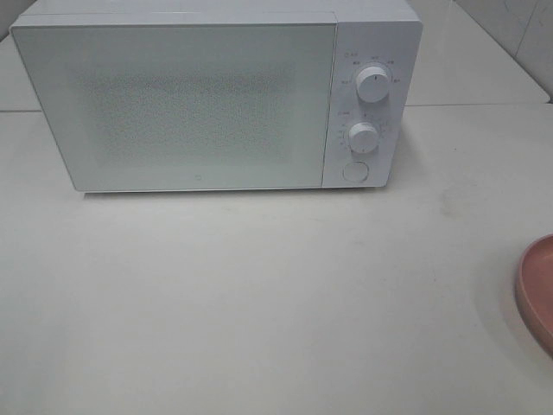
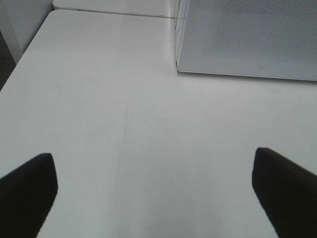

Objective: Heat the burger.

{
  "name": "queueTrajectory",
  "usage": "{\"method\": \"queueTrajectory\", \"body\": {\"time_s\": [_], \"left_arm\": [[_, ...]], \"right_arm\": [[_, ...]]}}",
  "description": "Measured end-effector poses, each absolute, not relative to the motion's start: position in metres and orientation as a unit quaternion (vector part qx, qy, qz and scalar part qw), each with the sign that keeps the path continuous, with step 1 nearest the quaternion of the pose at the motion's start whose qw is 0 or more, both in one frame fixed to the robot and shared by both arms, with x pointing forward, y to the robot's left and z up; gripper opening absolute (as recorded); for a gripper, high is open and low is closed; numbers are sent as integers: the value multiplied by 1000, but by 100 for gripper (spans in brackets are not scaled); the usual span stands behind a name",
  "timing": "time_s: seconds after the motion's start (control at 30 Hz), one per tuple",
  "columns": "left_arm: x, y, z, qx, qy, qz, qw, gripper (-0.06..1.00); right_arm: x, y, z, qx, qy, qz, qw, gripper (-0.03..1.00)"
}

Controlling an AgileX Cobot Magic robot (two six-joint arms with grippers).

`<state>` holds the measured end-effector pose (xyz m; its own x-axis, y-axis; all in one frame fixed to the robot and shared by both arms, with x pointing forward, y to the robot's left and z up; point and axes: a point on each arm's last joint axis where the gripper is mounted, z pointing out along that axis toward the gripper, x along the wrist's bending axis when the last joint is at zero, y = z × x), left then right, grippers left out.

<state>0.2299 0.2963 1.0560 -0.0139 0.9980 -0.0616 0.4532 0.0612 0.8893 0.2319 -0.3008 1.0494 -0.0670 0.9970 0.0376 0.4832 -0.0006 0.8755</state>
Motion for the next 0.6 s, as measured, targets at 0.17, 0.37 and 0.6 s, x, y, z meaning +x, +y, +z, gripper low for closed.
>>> {"method": "queueTrajectory", "body": {"time_s": [0.17,0.37,0.6], "left_arm": [[230,297,1056,596,610,348,390,99],[230,297,1056,596,609,347,391,99],[230,297,1056,596,609,347,391,99]], "right_arm": [[232,-301,1049,595,622,383,336,75],[232,-301,1049,595,622,383,336,75],[232,-301,1049,595,622,383,336,75]]}}
